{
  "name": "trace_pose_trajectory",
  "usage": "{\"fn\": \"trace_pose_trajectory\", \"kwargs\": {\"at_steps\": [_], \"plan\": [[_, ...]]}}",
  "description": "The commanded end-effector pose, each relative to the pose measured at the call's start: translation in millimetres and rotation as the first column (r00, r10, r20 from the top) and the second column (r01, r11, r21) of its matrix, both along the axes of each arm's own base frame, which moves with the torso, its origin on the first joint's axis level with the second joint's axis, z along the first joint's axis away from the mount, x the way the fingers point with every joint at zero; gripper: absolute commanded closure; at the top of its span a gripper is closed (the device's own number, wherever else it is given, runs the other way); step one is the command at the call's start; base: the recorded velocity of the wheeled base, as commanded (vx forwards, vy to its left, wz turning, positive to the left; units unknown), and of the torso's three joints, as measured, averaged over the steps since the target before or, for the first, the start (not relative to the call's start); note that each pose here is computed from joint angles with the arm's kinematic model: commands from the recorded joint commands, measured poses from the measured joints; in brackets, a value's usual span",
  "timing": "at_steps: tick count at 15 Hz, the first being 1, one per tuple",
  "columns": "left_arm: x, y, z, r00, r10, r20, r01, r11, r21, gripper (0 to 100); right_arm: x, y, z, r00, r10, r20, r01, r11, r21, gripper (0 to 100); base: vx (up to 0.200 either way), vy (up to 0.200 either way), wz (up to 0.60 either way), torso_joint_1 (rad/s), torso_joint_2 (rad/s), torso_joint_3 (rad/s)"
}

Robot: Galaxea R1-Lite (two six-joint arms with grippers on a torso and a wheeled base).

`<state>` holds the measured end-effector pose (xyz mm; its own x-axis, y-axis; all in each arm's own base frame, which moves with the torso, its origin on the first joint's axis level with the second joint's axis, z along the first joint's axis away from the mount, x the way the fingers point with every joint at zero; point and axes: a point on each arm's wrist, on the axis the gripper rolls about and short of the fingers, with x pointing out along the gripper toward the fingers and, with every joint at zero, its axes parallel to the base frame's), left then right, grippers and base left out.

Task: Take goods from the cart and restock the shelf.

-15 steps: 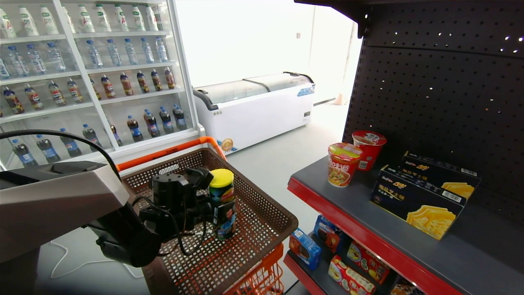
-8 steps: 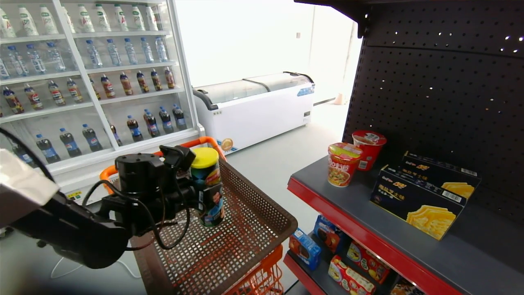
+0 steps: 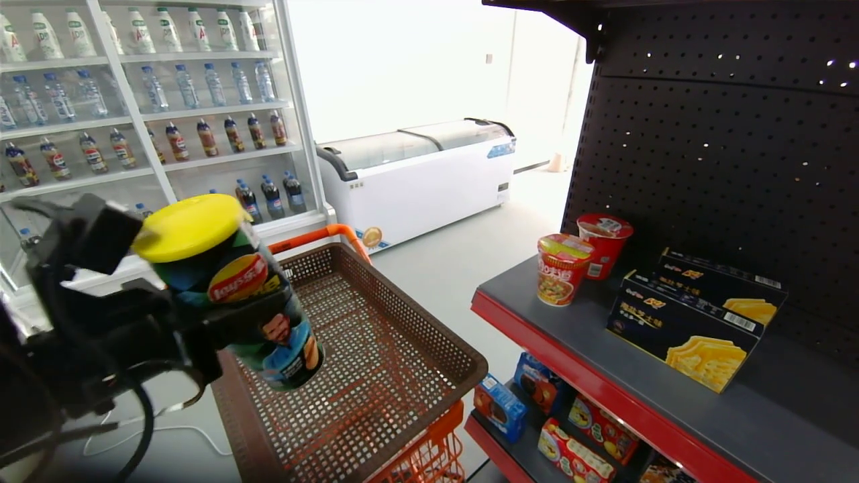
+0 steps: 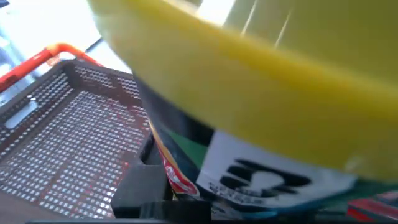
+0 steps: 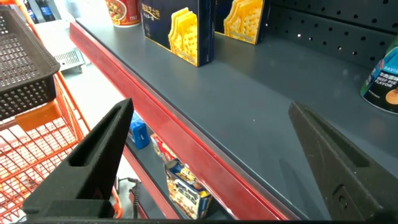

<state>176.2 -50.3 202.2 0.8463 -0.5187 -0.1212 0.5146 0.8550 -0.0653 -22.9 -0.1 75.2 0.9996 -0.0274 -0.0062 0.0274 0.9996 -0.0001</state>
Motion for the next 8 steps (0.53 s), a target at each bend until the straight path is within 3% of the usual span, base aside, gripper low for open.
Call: {"fn": "trace_pose_trajectory", "kwargs": {"at_steps": [1, 3, 6, 8], "plan": [[-70, 17.6, -1.1, 0.995, 0.008, 0.098, -0.002, 0.999, -0.055, 100, 0, 0, 0, 1.000, 0.000, 0.000, 0.000, 1.000, 0.000, 0, 0.000, 0.000, 0.00, 0.000, 0.00, 0.000], [-95, 26.1, 1.2, 0.988, 0.103, 0.111, -0.092, 0.991, -0.096, 100, 0, 0, 0, 1.000, 0.000, 0.000, 0.000, 1.000, 0.000, 0, 0.000, 0.000, 0.00, 0.000, 0.00, 0.000], [-127, 33.7, 3.8, 0.987, 0.103, 0.125, -0.091, 0.991, -0.093, 100, 0, 0, 0, 1.000, 0.000, 0.000, 0.000, 1.000, 0.000, 0, 0.000, 0.000, 0.00, 0.000, 0.00, 0.000], [-130, 35.1, 4.3, 0.982, 0.124, 0.141, -0.111, 0.989, -0.093, 100, 0, 0, 0, 1.000, 0.000, 0.000, 0.000, 1.000, 0.000, 0, 0.000, 0.000, 0.00, 0.000, 0.00, 0.000]]}}
